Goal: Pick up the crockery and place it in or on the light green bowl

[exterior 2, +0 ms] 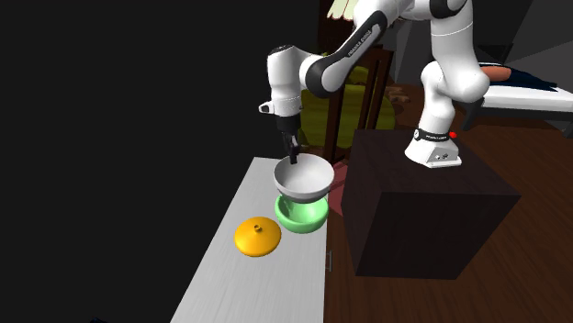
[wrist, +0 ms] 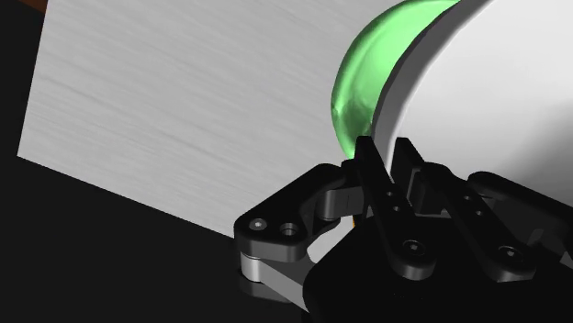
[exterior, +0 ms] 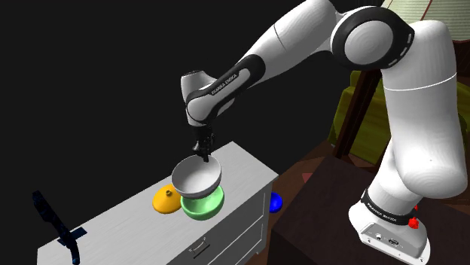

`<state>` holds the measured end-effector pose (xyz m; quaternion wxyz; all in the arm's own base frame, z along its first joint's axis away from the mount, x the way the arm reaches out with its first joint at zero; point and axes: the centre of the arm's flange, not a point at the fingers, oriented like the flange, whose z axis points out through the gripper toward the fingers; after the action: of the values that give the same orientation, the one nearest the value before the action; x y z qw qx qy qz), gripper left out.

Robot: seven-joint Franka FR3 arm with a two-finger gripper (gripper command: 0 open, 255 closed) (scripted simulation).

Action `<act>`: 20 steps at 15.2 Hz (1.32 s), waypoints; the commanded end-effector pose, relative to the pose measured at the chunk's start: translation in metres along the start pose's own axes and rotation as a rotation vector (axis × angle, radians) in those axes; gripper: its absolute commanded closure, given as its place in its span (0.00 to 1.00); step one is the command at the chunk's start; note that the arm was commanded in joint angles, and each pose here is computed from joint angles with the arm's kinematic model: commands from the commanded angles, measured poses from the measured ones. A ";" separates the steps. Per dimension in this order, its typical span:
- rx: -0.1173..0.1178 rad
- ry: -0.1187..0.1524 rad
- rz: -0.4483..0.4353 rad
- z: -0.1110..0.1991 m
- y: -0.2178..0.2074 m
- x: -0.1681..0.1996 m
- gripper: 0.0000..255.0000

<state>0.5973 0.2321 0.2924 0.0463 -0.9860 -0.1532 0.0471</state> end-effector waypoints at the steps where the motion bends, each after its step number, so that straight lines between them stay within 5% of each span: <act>1: 0.000 0.001 0.000 0.010 0.000 0.002 1.00; 10: 0.000 0.001 0.000 0.057 0.005 0.006 1.00; 18: 0.000 0.001 0.000 0.057 0.005 0.006 1.00; 19: 0.000 0.001 0.000 0.057 0.005 0.006 0.00; 20: 0.000 0.001 0.000 0.057 0.005 0.006 0.00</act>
<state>0.5983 0.2331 0.2348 0.0464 -0.9860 -0.1532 0.0466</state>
